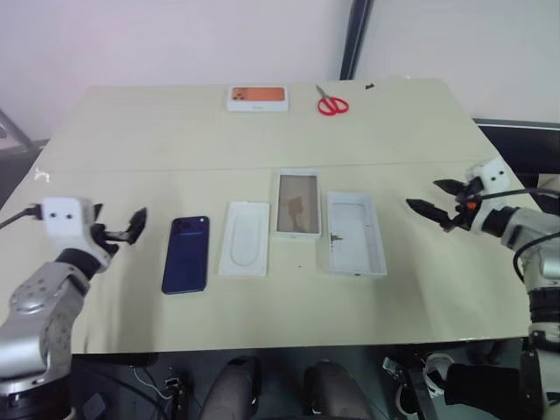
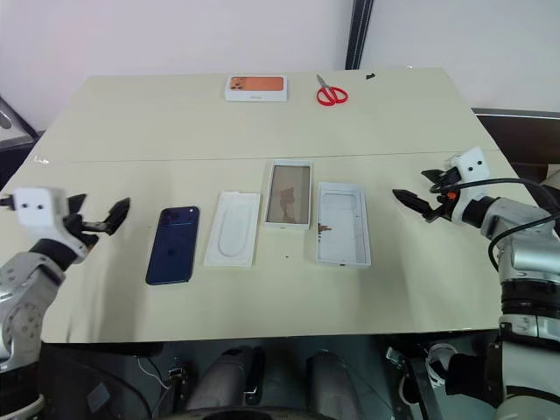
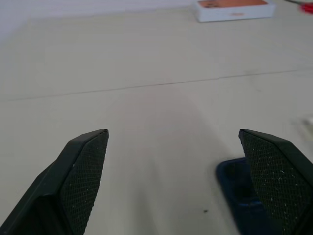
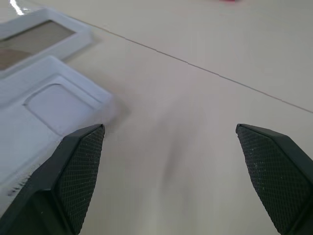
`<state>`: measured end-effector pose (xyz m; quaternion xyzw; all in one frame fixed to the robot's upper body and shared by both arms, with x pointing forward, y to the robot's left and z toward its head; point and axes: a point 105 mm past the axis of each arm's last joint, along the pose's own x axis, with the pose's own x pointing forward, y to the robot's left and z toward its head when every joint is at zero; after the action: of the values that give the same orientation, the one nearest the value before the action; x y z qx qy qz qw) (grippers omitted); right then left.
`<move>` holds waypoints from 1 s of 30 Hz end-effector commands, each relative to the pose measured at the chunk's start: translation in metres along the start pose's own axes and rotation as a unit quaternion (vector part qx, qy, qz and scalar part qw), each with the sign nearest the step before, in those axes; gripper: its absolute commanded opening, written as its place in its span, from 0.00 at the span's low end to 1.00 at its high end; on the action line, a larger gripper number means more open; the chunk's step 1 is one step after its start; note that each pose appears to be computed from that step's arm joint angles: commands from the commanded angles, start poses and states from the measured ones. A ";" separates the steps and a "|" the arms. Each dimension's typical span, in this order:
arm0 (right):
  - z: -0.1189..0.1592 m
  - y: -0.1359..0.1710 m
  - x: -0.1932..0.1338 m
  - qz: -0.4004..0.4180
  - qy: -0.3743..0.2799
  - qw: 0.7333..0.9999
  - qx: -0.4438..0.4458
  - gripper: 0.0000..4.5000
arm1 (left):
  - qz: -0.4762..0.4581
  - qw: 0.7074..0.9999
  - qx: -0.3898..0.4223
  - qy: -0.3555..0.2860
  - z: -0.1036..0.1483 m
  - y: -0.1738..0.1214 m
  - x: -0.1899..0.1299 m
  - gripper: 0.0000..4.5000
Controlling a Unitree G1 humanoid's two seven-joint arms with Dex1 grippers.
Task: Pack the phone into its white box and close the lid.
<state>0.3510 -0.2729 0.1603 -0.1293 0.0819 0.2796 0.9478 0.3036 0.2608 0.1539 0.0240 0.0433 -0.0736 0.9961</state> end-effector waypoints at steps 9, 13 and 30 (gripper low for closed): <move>0.045 0.148 0.006 0.262 -0.038 0.959 -0.104 1.00 | -0.174 0.976 -0.071 0.107 0.005 -0.086 0.024 1.00; 0.053 0.179 0.006 0.313 -0.054 0.942 -0.112 1.00 | -0.181 0.968 -0.103 0.137 0.002 -0.098 0.028 1.00; 0.058 0.186 0.016 0.309 -0.064 0.942 -0.118 1.00 | -0.206 0.923 -0.170 0.279 -0.022 -0.129 0.038 1.00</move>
<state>0.2661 -0.0999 0.1649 -0.1831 0.0478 0.5769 0.7946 0.3197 0.1301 0.1205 -0.1342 0.3371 -0.2539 0.8966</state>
